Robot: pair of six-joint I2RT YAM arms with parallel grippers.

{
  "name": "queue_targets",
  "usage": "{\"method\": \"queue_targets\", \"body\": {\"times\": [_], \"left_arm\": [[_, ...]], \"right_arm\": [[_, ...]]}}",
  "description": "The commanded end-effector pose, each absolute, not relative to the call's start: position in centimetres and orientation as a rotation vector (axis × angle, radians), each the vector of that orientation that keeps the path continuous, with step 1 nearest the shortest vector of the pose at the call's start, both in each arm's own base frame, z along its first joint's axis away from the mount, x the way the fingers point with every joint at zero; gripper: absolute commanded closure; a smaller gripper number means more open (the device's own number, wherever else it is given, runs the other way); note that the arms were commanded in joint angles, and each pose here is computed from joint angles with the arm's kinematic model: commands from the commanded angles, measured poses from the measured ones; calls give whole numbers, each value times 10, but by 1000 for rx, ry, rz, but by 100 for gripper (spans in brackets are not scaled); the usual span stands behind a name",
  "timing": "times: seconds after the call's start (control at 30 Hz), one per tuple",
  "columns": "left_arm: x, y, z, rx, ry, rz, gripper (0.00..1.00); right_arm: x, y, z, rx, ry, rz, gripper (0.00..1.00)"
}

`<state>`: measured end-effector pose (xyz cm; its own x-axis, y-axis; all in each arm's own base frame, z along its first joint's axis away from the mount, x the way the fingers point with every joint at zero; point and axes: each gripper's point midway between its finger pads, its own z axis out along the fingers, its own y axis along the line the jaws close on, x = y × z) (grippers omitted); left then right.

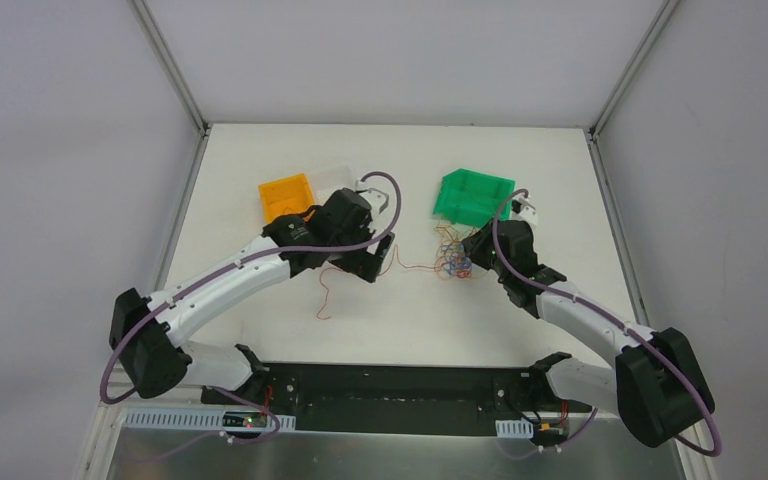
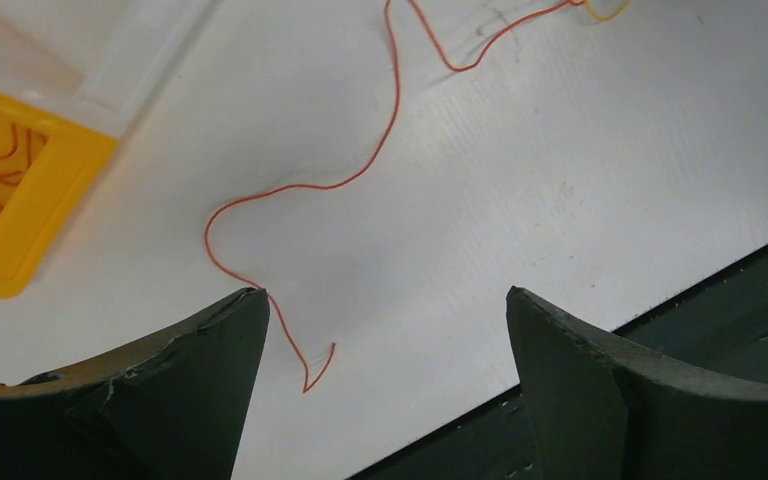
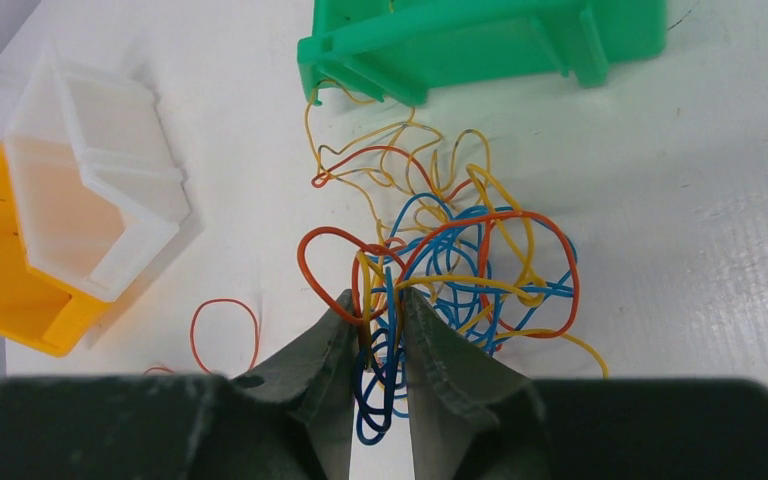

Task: Untangle the cables
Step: Untie the cable.

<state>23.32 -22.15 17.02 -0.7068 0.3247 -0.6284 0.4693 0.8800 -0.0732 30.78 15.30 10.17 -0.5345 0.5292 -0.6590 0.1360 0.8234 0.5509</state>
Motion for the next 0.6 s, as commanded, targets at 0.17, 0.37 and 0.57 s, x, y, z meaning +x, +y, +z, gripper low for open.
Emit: {"method": "queue_targets", "body": {"times": [0.17,0.37,0.57], "left_arm": [[237,-312,178,1154,2125,-430,8],[255,-346,151,1367,2006,-373,11],[268,-373,113,1486,1934,-402,15]], "right_arm": [[320,167,134,437,2026,639,74],[319,167,137,431,2020,650,73],[318,165,141,434,2005,650,73]]}}
